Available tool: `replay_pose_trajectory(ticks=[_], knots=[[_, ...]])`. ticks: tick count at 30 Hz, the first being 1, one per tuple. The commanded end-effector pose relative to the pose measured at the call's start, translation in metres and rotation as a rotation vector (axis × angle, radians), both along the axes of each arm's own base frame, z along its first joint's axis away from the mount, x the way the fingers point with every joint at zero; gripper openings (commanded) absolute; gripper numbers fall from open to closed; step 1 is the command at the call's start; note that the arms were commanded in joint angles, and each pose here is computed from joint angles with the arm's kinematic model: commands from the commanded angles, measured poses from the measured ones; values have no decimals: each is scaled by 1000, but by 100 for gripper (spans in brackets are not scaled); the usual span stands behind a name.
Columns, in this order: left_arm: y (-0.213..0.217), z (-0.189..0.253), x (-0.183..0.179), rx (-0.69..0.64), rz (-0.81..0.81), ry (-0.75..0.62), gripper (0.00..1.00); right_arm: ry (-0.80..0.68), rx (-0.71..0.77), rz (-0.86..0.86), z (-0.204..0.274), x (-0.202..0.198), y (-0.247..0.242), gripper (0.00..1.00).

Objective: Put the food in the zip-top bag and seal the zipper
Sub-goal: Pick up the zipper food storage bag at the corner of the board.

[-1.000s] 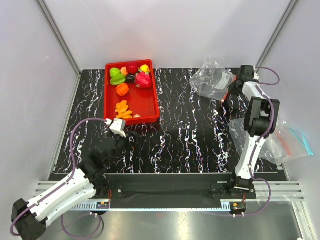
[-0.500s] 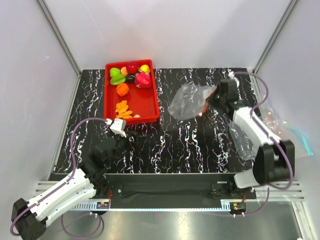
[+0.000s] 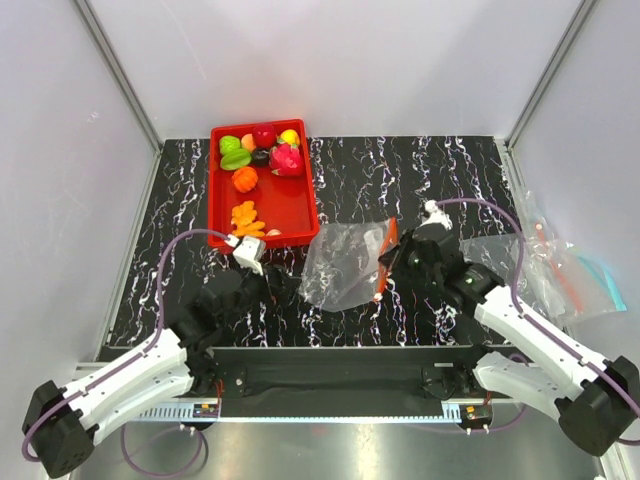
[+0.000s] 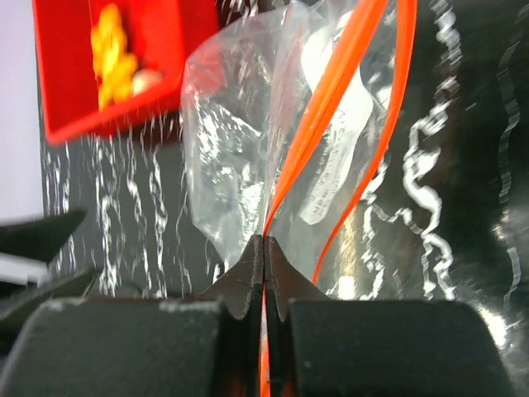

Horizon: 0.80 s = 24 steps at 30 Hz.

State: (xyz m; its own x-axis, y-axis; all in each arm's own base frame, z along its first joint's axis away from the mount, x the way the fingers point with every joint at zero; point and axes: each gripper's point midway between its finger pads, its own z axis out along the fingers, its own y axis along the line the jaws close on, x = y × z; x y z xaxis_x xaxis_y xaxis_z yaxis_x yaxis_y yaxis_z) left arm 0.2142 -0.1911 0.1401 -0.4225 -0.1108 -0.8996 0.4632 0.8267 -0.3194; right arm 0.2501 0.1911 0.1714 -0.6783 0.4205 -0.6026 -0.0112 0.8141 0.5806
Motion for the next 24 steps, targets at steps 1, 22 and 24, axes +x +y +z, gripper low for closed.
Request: replay_pose_trajectory(ticks=[1,22,24], knots=[[-29,35,1,-82,-115,-74,99,24,-31,54,-5,-10,15,0],[-97,57,-17,38,-291,-74,99,32,-15,63,-24,-21,27,83],[-107,58,-23,63,-301,-83,99,-2,50,57,-14,-17,33,86]])
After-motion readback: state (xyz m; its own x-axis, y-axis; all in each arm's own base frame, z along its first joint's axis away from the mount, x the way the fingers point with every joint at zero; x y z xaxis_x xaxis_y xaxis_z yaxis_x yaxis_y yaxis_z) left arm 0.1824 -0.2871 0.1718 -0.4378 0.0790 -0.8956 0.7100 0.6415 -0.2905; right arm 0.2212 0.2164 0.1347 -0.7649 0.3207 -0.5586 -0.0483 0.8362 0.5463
